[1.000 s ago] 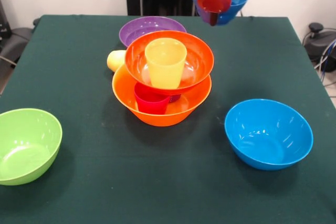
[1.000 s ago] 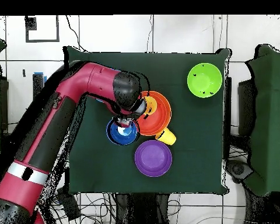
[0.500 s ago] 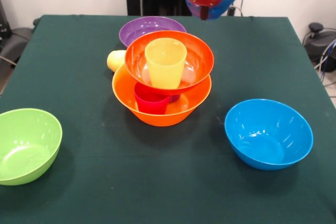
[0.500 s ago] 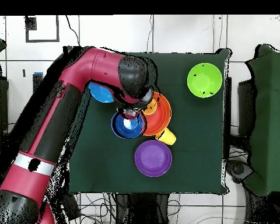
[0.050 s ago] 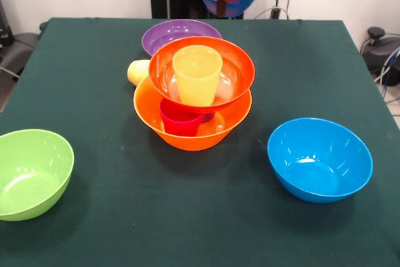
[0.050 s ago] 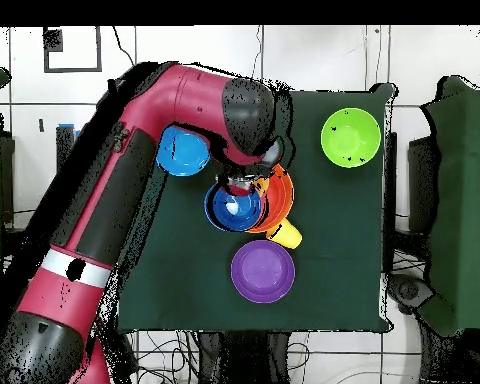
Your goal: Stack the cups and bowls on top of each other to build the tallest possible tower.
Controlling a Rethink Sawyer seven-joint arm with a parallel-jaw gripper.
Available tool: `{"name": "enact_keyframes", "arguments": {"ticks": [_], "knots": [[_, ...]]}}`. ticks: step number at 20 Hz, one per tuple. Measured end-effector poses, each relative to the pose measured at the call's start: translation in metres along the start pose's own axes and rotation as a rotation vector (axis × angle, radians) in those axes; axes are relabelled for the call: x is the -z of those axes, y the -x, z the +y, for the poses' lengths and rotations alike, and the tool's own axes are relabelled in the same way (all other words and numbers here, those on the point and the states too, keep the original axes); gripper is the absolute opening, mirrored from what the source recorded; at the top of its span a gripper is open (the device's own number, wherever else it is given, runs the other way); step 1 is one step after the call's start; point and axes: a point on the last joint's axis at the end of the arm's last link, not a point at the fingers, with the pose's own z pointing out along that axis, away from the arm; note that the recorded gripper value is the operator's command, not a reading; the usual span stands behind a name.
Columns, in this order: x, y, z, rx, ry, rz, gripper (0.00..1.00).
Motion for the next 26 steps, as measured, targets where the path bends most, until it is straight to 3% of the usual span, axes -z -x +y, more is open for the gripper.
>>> {"name": "enact_keyframes", "arguments": {"ticks": [7,21,26], "knots": [[0.003,-0.016,-0.007,-0.022,-0.002,0.004,0.00],[0.009,-0.008,-0.020,0.013,-0.010,0.016,0.00],[0.003,-0.011,-0.025,0.014,0.009,0.018,0.00]]}}
